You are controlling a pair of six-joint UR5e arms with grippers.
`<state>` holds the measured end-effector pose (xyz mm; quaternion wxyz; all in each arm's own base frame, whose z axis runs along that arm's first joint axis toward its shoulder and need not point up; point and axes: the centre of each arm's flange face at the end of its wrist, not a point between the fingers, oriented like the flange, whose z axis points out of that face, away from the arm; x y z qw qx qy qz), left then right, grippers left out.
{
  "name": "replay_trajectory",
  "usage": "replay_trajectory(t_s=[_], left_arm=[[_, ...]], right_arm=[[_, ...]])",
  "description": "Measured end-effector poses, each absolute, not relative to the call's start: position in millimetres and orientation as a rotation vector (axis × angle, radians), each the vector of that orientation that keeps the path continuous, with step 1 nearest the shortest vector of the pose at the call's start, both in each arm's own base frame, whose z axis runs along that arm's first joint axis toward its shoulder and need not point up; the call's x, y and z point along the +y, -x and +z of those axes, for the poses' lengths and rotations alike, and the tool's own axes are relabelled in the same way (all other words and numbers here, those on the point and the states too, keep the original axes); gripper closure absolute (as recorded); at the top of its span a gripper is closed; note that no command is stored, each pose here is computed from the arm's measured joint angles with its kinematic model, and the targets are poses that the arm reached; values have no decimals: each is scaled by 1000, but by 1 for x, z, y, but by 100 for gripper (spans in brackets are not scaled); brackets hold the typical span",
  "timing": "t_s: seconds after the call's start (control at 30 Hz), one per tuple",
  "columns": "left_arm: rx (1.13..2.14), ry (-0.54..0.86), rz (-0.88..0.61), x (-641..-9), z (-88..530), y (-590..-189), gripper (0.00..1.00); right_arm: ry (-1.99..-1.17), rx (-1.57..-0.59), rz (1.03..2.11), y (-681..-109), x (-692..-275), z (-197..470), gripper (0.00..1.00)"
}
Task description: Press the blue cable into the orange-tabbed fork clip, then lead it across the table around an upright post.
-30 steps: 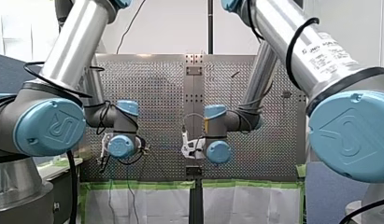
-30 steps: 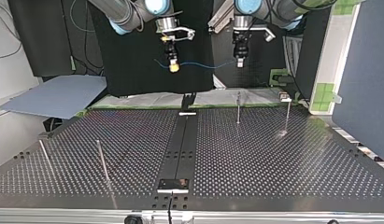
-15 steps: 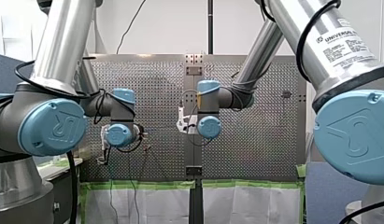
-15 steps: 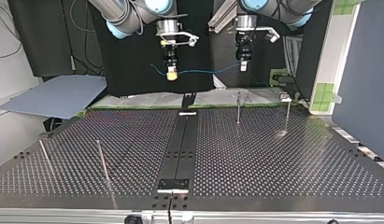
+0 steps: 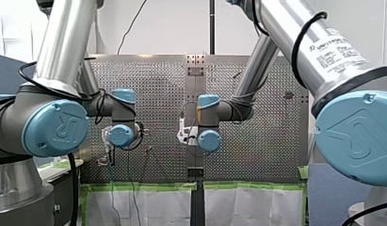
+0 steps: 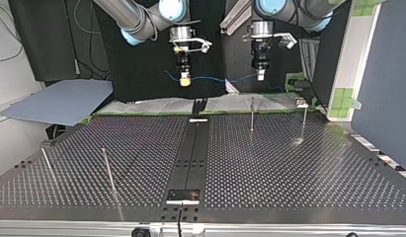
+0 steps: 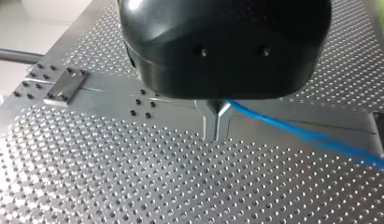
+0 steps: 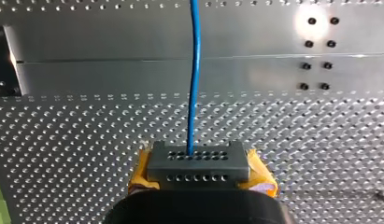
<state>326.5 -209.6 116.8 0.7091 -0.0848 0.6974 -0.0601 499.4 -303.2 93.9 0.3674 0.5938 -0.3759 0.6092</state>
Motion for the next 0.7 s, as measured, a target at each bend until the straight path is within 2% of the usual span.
replay_trajectory(t_s=[0.27,0.7], left_arm=[[1505,240,-170,-211,108,-352,100],[1576,218,-101,-206,71,-365,100]], right_arm=[[-1521,-965,1561,-497,-326,64,100],[-1548,-994,1534,-470,-382,31,100]])
